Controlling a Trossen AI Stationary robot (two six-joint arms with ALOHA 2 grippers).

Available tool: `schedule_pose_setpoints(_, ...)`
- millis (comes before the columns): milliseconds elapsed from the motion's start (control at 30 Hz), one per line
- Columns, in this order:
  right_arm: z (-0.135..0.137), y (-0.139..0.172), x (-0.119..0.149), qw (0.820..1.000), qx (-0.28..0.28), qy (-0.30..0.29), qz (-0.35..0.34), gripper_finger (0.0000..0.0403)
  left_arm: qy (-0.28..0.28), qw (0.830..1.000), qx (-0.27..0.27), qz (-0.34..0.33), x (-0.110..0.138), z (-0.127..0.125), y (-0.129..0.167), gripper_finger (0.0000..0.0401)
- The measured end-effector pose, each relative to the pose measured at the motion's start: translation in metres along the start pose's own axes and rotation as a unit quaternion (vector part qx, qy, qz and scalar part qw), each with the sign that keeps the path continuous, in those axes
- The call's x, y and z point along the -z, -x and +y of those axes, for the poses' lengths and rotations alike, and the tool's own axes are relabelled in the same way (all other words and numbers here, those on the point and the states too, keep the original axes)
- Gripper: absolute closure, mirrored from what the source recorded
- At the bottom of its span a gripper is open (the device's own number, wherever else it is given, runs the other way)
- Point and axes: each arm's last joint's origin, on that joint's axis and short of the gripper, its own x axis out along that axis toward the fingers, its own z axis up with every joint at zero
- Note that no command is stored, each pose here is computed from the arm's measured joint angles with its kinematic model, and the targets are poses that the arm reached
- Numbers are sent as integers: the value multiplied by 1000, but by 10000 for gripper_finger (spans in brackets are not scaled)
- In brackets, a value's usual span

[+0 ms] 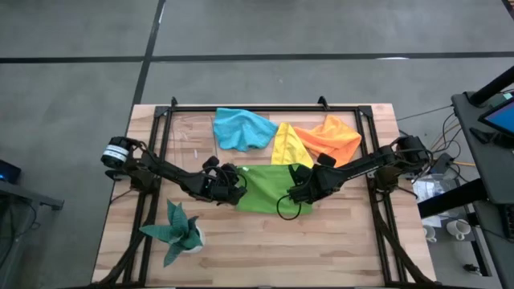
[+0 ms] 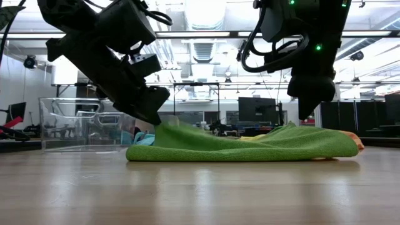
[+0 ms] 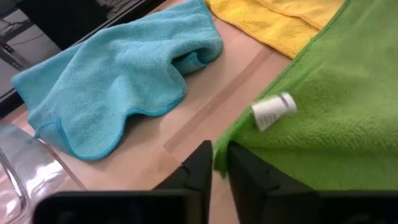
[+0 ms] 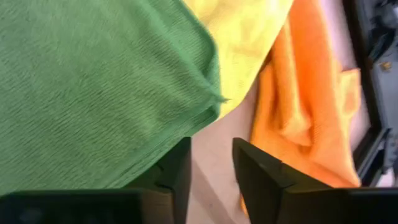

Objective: Roll microfiber towels into tight, uniform cylinder then place into a basket
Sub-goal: Fold the green microfiber towel

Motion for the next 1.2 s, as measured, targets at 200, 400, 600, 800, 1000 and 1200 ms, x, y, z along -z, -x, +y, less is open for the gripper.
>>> schedule_pose_setpoints(200,-8,4,0,998,57,20,-18,239,-25,1000,5,-8,-12,1,1,277)
schedule_pose_setpoints(400,-21,16,5,997,57,11,-42,230,-81,996,16,-35,-37,0,13,215)
schedule_pose_setpoints(600,-39,25,24,993,-6,-38,-112,229,-64,994,41,-76,-58,13,38,189)
schedule_pose_setpoints(800,-48,10,32,951,-209,-97,-206,231,-58,976,153,-147,-58,14,43,188)
schedule_pose_setpoints(1000,-72,-8,20,939,-254,-129,-194,305,-52,944,258,-198,-62,15,37,221)
schedule_pose_setpoints(1200,-90,-27,-8,942,-245,-136,-186,389,-49,950,242,-190,-59,22,27,358)
